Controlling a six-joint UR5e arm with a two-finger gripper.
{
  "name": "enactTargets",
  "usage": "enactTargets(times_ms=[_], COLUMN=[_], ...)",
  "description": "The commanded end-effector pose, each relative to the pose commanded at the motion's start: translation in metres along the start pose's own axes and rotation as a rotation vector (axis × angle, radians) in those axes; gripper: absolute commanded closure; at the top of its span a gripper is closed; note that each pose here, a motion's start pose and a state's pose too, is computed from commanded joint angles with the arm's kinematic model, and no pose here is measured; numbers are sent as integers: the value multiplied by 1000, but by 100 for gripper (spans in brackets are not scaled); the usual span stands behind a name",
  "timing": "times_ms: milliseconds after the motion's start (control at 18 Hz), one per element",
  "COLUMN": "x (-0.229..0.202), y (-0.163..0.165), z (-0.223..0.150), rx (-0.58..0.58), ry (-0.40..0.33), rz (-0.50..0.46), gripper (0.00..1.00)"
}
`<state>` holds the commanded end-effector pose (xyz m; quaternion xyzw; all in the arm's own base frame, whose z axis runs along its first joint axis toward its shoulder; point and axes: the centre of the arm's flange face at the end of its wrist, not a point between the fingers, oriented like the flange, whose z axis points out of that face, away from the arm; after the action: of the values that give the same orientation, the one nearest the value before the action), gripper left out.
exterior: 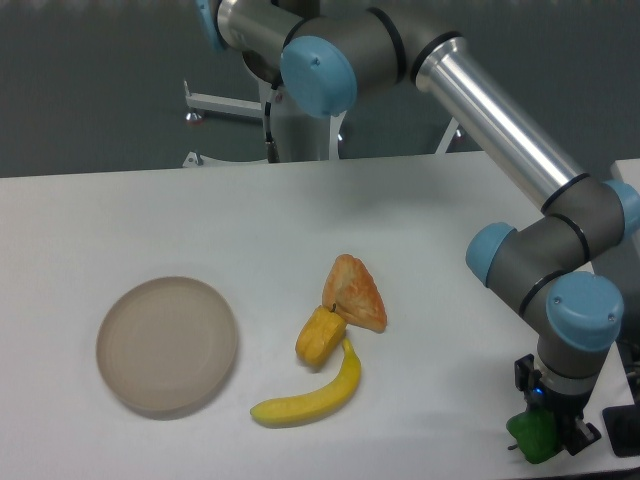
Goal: Place the green pepper on the plate
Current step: 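Lift the green bell pepper held in the gripper off the table, then carry the green pepper over the fruits toward the beige plate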
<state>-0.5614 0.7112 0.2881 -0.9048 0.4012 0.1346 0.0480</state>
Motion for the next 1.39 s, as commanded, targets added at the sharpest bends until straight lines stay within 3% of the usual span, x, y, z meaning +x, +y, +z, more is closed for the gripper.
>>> enactTargets(times_ms=[444, 611, 1278, 1389], x=[3, 17, 116, 140], y=[-10, -16, -140, -161], z=[-11, -22, -107, -123], rx=[17, 20, 38, 41], ry=[5, 39, 164, 179], rz=[-23, -39, -347, -363], gripper=[50, 50, 50, 50])
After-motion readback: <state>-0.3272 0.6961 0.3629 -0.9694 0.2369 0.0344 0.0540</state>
